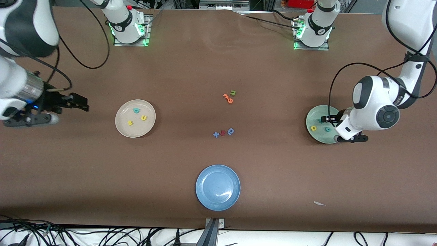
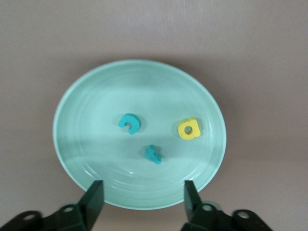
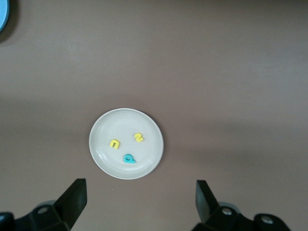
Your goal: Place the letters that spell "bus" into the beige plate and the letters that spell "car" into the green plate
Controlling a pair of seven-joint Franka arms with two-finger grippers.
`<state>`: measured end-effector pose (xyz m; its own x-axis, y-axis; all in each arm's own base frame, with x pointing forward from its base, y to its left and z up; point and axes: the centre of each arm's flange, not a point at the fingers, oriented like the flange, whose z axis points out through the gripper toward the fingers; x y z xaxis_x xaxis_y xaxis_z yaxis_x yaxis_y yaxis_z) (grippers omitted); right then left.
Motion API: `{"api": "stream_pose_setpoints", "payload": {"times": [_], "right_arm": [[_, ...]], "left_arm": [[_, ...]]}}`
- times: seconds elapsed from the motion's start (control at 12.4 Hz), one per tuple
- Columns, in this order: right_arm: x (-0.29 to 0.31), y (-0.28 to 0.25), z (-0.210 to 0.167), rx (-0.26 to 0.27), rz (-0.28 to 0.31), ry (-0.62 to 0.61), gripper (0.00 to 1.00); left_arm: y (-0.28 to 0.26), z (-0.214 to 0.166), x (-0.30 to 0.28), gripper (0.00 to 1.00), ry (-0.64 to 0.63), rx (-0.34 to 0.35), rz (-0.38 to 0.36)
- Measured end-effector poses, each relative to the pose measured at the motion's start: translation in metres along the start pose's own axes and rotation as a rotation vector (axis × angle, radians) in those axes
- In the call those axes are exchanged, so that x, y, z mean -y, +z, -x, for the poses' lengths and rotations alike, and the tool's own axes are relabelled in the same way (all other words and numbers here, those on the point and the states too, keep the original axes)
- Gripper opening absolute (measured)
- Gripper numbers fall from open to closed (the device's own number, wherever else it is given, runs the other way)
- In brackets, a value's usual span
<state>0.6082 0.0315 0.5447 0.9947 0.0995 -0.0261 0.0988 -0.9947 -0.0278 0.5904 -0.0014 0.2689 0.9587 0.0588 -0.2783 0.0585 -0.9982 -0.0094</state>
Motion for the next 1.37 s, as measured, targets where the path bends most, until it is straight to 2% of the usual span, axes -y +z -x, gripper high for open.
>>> {"api": "stream_pose_setpoints", "payload": {"times": [0.16,0.4,0.65,0.89,1.05,1.13,1.37], "right_arm": [[0.001,-0.018,0.021,-0.012,-0.003,-0.005,1.00],[0.007,-0.009,0.046,-0.012,-0.004,-0.008,1.00],[0.004,-0.032,0.053,-0.062,0.004,-0.004,1.00],[0.001,-0.040,0.058,-0.069,0.007,-0.001,1.00],[0.001,-0.040,0.058,-0.066,0.008,-0.001,1.00],[0.001,-0.040,0.058,-0.065,0.008,-0.001,1.00],[0.002,-0.038,0.058,-0.061,0.007,-0.001,1.00]], "left_arm": [[-0.046,0.002,0.003,1.00,-0.007,-0.051,-0.007],[-0.129,0.017,0.006,1.00,-0.017,-0.053,-0.026],[-0.195,0.027,0.008,1.00,-0.022,-0.110,-0.023],[-0.225,0.037,0.018,1.00,-0.001,-0.155,0.064],[-0.241,0.046,0.030,0.99,0.014,-0.188,0.066],[-0.246,0.049,0.029,0.96,0.018,-0.199,0.062],[-0.254,0.053,0.023,0.99,0.020,-0.222,0.043]]}}
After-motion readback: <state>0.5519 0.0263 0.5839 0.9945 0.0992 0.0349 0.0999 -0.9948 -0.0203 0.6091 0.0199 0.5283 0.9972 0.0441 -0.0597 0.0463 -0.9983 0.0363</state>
